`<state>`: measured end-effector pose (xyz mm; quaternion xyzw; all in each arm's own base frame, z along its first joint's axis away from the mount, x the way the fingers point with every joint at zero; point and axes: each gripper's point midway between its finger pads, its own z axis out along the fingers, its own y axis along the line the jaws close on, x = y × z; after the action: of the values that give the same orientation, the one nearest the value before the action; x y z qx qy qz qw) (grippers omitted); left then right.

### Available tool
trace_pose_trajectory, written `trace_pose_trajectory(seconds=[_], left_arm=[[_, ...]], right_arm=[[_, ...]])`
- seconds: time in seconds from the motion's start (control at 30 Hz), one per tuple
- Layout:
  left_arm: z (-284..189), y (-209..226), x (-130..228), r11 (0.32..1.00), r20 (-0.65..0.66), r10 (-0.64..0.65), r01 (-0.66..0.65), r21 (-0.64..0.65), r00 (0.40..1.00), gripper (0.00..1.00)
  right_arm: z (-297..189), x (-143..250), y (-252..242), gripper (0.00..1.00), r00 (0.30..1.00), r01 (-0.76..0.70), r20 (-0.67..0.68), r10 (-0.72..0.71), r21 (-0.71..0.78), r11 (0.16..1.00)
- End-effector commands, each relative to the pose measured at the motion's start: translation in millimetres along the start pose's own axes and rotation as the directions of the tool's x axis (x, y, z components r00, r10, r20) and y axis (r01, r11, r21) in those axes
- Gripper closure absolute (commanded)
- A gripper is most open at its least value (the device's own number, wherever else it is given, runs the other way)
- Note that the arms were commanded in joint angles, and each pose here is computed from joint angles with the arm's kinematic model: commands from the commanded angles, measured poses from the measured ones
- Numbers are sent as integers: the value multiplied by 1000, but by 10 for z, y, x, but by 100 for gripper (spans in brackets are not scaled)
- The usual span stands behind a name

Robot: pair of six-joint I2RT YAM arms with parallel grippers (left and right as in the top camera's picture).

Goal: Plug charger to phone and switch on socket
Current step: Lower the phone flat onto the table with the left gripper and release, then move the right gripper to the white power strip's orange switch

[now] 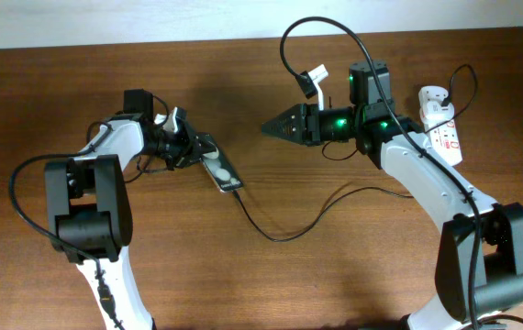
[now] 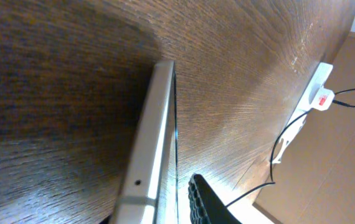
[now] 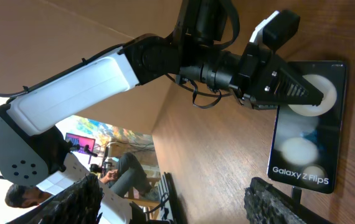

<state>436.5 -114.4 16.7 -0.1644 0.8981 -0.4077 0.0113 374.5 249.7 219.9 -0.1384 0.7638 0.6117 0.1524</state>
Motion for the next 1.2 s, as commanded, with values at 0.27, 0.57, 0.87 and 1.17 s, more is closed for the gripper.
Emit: trace_pose_trajectory(seconds=[0.27, 0.57, 0.87, 1.17], left_arm=[[-37, 218, -49, 990, 34, -17, 22, -139, 999, 53], [-119, 548, -75, 946, 77, -27, 50, -320, 997, 29], [-313, 755, -232, 879, 140, 40, 32, -477, 989, 1], [-2426, -1426, -358, 898, 582, 422, -234, -372, 695, 1]], right_arm=[[-24, -61, 133, 24, 998, 57, 11, -57, -7, 998], [-24, -7, 99, 24, 998, 57, -3, -57, 2, 998], [-38, 26, 114, 26, 998, 55, -9, -55, 9, 998], [-1163, 92, -122, 20, 995, -14, 69, -71, 808, 589]])
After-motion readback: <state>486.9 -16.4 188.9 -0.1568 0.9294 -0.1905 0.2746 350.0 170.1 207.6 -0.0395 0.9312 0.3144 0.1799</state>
